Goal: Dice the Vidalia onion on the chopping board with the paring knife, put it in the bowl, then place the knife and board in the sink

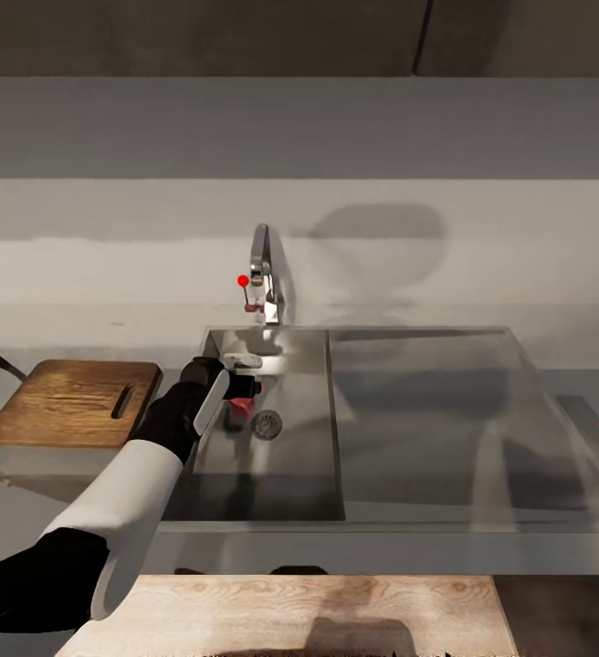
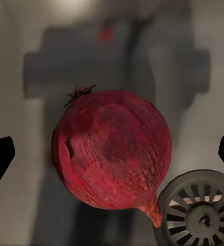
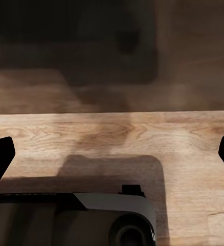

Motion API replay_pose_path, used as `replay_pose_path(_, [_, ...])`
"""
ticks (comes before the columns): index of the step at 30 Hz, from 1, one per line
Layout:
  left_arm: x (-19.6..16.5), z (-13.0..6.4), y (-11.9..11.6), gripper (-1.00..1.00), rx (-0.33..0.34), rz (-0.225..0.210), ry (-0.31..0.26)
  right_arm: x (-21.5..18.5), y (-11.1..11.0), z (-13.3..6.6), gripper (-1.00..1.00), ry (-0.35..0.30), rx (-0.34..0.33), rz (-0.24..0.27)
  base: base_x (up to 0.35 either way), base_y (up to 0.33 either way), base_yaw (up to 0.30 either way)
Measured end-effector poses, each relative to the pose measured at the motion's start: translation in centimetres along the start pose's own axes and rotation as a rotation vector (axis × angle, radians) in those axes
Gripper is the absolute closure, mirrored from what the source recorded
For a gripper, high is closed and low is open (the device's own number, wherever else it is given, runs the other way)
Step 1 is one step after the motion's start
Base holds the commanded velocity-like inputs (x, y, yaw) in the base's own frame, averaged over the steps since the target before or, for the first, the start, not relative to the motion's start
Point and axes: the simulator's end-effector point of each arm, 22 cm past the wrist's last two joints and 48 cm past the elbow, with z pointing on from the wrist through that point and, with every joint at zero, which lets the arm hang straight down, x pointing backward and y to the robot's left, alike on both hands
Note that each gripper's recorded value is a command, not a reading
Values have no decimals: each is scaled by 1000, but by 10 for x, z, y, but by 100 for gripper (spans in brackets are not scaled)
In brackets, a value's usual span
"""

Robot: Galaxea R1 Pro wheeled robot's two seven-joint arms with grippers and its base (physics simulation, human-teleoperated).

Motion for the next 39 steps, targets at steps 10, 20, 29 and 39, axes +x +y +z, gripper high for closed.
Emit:
replay_pose_path(10, [6,7,1,-100,0,-1,13,5,0,0,-100,12,0,1,0,0,0])
replay_pose_path(20, [11,13,1,-100,1,-2,24,10,1,-1,-100,24,-1,0,0,0,0])
replay_pose_path(29, [12,15,1,-100,2,-2,24,12,3,-1,-100,29,-10,0,0,0,0])
replay_pose_path(39, [12,15,1,-100,2,-2,24,12,4,-1,-100,27,-15,-5,0,0,0])
